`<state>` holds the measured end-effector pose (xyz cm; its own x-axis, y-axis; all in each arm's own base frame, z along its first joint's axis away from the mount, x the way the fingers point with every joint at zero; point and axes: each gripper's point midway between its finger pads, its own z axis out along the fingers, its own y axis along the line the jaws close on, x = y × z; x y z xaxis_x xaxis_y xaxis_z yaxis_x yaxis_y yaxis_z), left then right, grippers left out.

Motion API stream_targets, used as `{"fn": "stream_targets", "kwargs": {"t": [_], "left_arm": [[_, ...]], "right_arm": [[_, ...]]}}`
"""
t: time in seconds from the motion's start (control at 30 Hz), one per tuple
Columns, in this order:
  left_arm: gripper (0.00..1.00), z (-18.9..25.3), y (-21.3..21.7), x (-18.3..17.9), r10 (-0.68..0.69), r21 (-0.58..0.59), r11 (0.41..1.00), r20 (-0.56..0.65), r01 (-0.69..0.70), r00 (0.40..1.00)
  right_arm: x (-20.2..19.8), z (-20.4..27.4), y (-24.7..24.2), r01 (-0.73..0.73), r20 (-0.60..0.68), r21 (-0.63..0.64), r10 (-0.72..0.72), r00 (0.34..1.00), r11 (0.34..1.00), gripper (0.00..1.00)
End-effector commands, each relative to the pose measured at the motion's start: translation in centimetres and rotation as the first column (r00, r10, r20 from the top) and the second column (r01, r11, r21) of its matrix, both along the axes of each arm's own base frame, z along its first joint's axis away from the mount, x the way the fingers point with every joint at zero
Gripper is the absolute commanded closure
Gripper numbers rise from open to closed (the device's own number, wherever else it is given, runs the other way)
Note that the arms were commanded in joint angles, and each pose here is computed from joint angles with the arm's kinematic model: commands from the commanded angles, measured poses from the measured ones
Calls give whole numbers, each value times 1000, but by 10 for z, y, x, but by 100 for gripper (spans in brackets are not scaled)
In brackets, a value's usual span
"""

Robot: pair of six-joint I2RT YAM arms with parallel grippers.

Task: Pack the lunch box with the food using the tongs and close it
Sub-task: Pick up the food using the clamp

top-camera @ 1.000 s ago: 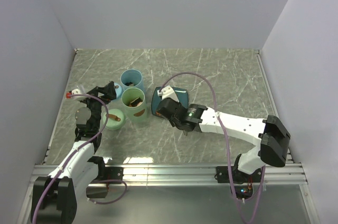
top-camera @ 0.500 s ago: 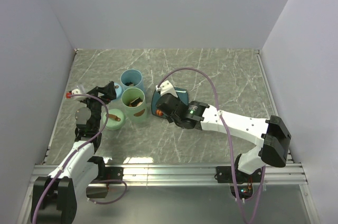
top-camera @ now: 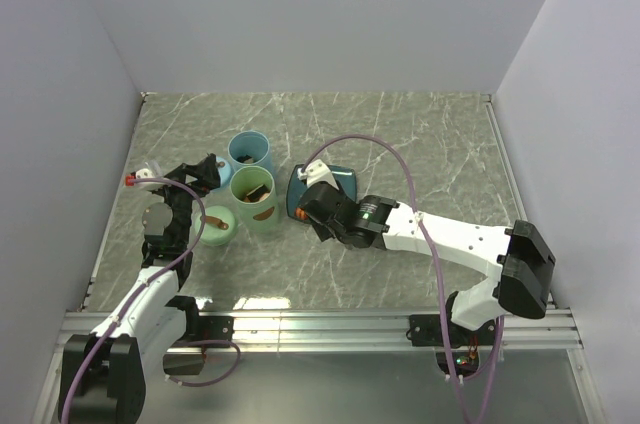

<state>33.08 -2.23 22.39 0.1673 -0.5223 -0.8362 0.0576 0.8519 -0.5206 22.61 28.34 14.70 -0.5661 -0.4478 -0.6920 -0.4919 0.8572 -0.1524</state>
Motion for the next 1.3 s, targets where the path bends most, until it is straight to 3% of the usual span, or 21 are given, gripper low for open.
{"fn": "stream_targets", "kwargs": {"t": [0.0, 0.6, 0.8, 1.27], "left_arm": [[1, 19, 2, -1, 5, -10, 1000, 59, -5, 998], [1, 18, 2, -1, 6, -8, 1000, 59, -5, 998], [1, 18, 2, -2, 9, -9, 1000, 59, -8, 998], [1, 18, 3, -1, 10, -9, 1000, 56, -10, 998]], "right_arm": [[4, 11, 8, 5, 12, 51, -5, 1000, 999, 44], [15, -12, 12, 19, -72, 48, -16, 997, 999, 48], [22, -11, 12, 31, -60, 38, -28, 998, 999, 55], [41, 84, 7, 39, 139, 169, -63, 988, 985, 59]]}}
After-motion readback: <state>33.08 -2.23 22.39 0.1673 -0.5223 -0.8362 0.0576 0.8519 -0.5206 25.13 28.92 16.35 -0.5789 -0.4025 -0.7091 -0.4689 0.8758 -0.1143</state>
